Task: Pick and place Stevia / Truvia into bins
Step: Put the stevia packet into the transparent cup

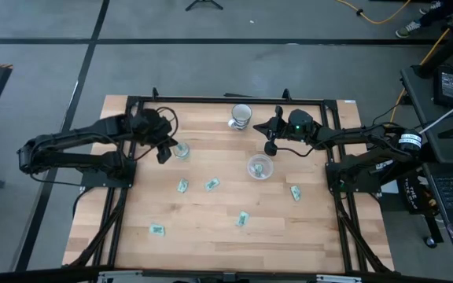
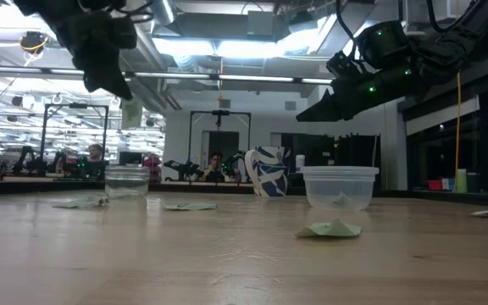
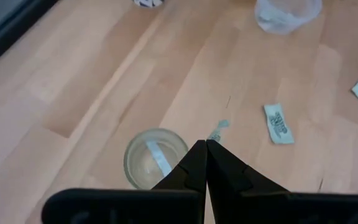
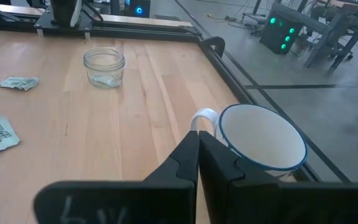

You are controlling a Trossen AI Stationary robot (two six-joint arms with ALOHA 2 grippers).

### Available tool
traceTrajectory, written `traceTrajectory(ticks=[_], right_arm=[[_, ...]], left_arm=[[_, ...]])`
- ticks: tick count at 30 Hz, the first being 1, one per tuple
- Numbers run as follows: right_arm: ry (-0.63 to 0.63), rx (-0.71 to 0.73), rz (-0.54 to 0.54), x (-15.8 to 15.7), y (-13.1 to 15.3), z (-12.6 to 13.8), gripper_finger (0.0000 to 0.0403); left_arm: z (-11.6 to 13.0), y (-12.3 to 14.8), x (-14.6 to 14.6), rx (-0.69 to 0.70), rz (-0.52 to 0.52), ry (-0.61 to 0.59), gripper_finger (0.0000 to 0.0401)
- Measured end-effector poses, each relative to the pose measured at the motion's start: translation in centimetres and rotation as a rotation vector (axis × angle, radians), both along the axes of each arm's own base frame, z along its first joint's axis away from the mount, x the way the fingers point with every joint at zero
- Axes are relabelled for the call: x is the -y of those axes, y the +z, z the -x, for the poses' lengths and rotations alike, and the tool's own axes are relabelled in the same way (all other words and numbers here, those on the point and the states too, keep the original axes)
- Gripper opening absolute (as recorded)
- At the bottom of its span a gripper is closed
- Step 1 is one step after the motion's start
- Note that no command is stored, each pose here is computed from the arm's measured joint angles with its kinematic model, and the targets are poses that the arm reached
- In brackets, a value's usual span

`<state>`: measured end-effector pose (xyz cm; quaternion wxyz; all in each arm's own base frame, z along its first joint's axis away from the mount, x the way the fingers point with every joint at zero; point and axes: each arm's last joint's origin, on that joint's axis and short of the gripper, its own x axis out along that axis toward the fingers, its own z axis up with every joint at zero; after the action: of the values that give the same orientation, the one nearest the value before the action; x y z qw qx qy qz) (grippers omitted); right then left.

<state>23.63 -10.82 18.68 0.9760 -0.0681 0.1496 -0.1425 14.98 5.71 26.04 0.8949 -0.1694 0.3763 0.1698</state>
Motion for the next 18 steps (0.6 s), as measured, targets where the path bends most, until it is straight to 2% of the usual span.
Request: traceTrajectory(ticks=[6, 18], right_arm=[[0.0, 0.001, 0.0, 0.0, 0.0, 0.0, 0.0015], [0.0, 0.001, 0.0, 0.0, 0.0, 0.0, 0.0015]], left_arm=[[-0.4, -1.4, -0.2, 0.036, -0.022, 0.006, 0.0002], [0.0, -3.8, -0.4, -0.045, -0.072, 0.081, 0.0003]])
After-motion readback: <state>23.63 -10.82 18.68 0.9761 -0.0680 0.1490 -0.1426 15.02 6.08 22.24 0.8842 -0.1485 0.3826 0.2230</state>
